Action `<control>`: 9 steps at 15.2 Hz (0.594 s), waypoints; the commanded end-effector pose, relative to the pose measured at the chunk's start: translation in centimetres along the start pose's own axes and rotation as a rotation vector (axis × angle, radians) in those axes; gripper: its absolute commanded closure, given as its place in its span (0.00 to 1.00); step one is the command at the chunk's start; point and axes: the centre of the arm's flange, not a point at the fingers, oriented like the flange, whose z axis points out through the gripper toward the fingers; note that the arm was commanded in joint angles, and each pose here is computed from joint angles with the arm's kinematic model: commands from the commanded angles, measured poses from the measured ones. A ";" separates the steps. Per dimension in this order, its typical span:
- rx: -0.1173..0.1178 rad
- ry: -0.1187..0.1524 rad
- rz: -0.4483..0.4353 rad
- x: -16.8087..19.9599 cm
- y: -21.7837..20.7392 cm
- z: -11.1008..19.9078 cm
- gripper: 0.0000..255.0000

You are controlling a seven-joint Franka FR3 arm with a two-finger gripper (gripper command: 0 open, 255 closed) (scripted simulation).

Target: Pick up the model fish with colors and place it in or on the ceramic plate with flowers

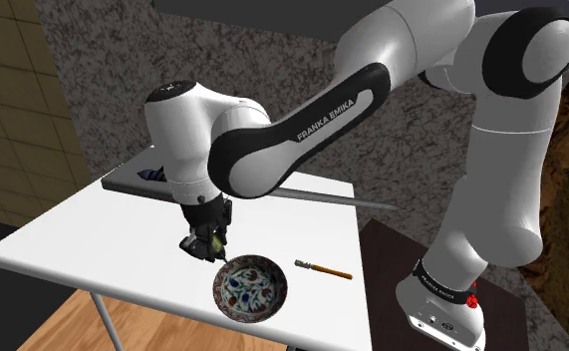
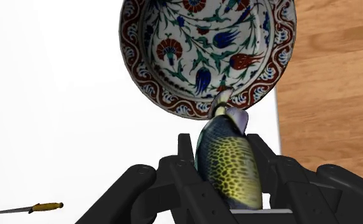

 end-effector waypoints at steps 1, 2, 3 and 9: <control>-0.001 0.000 0.002 -2.6 0.6 0.5 1.00; -0.001 0.000 0.002 -3.9 0.7 0.7 1.00; -0.001 0.000 0.002 -5.2 0.9 0.9 1.00; -0.001 0.000 0.002 -8.3 1.0 2.9 1.00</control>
